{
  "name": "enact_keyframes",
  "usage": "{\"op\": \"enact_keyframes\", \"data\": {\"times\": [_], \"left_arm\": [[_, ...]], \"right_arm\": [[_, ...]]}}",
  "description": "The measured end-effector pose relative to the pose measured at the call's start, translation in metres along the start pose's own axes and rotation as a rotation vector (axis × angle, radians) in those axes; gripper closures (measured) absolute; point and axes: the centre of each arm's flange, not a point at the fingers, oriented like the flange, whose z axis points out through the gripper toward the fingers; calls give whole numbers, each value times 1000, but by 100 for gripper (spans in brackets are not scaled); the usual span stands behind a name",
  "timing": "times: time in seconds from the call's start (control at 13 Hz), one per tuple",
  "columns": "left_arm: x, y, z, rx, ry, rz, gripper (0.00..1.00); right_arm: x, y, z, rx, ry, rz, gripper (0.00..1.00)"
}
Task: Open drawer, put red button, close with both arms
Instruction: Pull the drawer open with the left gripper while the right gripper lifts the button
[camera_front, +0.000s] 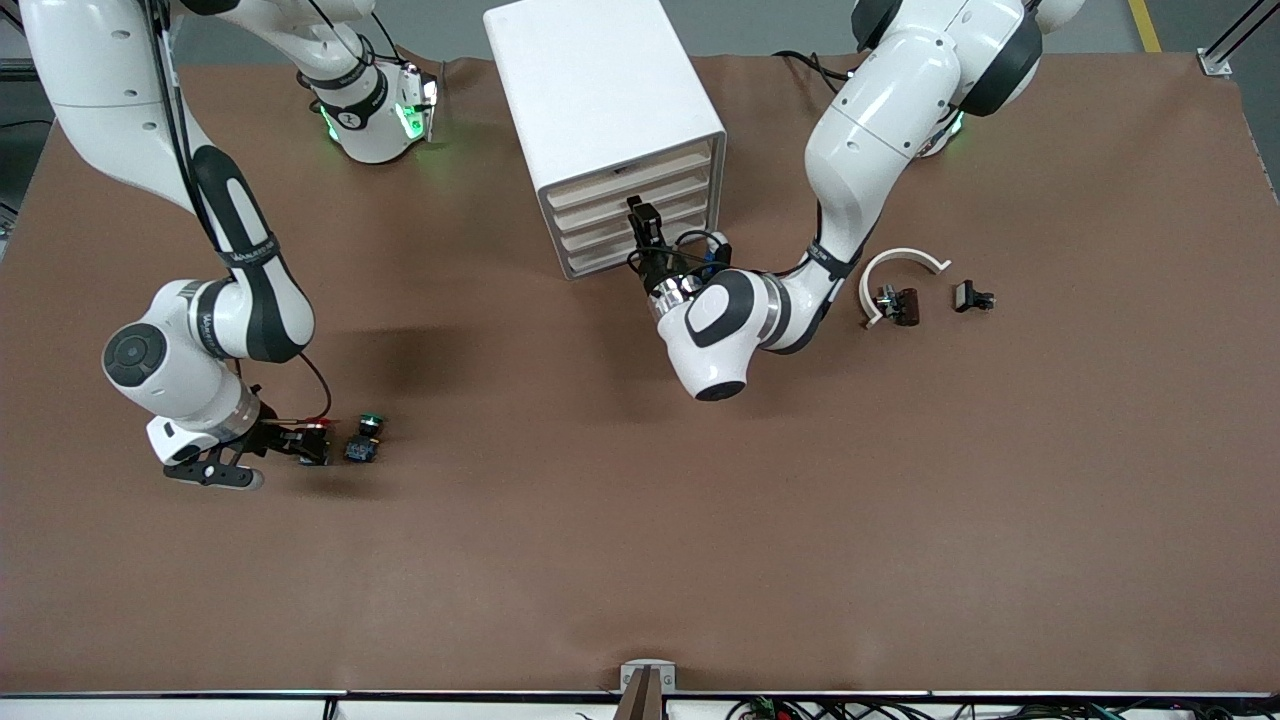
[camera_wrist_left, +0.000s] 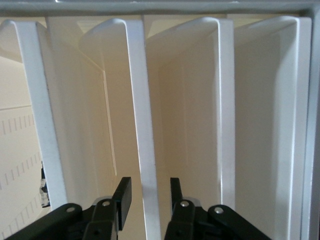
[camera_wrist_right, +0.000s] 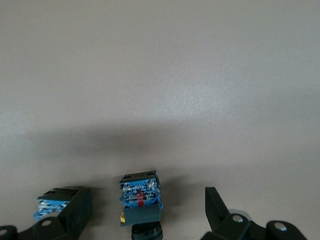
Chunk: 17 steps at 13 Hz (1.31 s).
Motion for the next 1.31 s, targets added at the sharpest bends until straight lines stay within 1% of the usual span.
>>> {"op": "enact_keyframes", "data": {"times": [0.08,0.15,0.23,0.31,0.54,0.77,0.92,1.15,1.31], "left_arm": [[0,0,0,0,0,0,68],[0,0,0,1,-2,0,68],[0,0,0,3,-4,1,75],[0,0,-1,3,-6,-5,86],[1,1,-4,4,-10,-14,86],[8,4,-21,0,-46,-21,86],[16,8,-42,-13,-91,-27,86],[24,13,-66,-27,-153,-31,86],[24,13,-73,-40,-181,-30,86]], "right_arm": [[-1,-1,7,-1,-8,-8,0],[-2,-1,13,-2,-13,-13,0],[-3,-1,18,-3,-17,-16,0],[-4,-1,22,-4,-21,-19,0],[-6,-3,30,-5,-32,-25,0],[-7,-7,32,-5,-35,-42,0],[-8,-9,32,-4,-38,-83,19],[-8,-8,32,-4,-39,-86,58],[-6,-6,31,-5,-35,-84,59]]}}
